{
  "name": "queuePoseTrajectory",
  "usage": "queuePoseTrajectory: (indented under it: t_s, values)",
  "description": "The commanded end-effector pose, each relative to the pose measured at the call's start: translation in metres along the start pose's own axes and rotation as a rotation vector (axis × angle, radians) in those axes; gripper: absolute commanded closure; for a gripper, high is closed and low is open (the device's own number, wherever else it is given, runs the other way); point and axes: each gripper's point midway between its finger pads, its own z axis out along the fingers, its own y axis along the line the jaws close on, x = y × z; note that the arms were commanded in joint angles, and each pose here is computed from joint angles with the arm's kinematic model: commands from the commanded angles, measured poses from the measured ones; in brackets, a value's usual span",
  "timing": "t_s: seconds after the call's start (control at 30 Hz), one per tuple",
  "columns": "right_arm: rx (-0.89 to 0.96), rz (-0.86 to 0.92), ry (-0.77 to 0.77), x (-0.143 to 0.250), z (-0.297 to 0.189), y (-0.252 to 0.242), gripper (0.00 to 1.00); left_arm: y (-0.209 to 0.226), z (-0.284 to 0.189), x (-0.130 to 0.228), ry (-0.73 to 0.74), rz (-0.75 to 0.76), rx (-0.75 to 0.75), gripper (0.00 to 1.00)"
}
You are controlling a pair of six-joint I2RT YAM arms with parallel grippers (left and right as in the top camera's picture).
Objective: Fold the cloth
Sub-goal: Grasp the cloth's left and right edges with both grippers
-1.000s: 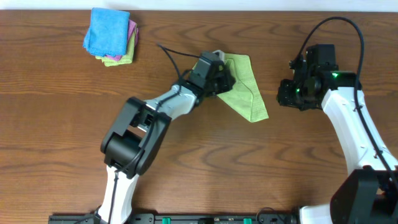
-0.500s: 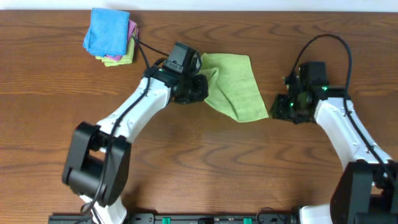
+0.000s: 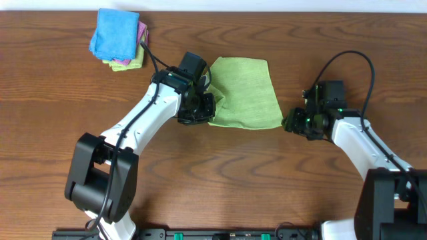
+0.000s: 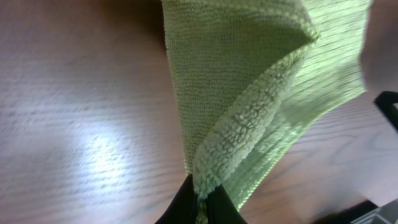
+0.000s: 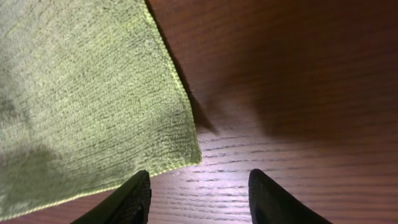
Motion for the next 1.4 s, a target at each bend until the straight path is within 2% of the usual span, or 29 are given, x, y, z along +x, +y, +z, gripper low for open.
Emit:
queuePoseTrajectory:
  t_s: [0.0,0.2,0.5,0.77,0.87,1.0,1.07,1.13,1.2,1.3,1.37]
  values:
    - [-0.036,0.076,0.008,0.005,0.004,0.006,0.49,0.008,-0.008,-0.002,-0.023,0.018,-0.049,0.94]
    - [-0.042,0.151,0.008,0.006,0.014,0.004,0.49,0.010,-0.009,0.000,-0.017,0.018,-0.055,0.94]
    - [-0.083,0.223,0.094,0.020,0.041,0.011,0.49,0.010,-0.009,0.000,-0.017,0.017,-0.055,0.94]
    - [-0.133,0.179,0.118,0.028,0.050,0.035,0.48,0.009,-0.008,0.000,-0.015,0.017,-0.053,0.94]
    - [-0.133,0.158,0.119,0.030,0.051,0.040,0.52,0.010,-0.009,0.000,-0.015,0.016,-0.053,0.94]
    - [-0.109,0.142,0.101,0.029,0.053,0.039,0.66,0.012,-0.009,0.002,-0.008,0.011,-0.057,0.94]
    - [-0.083,0.141,0.087,0.027,0.053,0.035,0.65,0.012,-0.009,0.002,-0.008,0.011,-0.060,0.94]
    - [-0.061,0.141,0.074,0.025,0.054,0.031,0.57,0.012,-0.009,0.002,-0.008,0.014,-0.061,0.94]
    - [-0.062,0.140,0.070,0.024,0.054,0.031,0.57,0.013,-0.009,0.002,-0.006,0.019,-0.062,0.94]
    - [-0.061,0.140,0.071,0.024,0.054,0.031,0.69,0.013,-0.009,0.002,-0.006,0.021,-0.062,0.94]
    - [-0.060,0.140,0.070,0.024,0.055,0.031,0.81,0.013,-0.009,0.002,-0.006,0.021,-0.062,0.94]
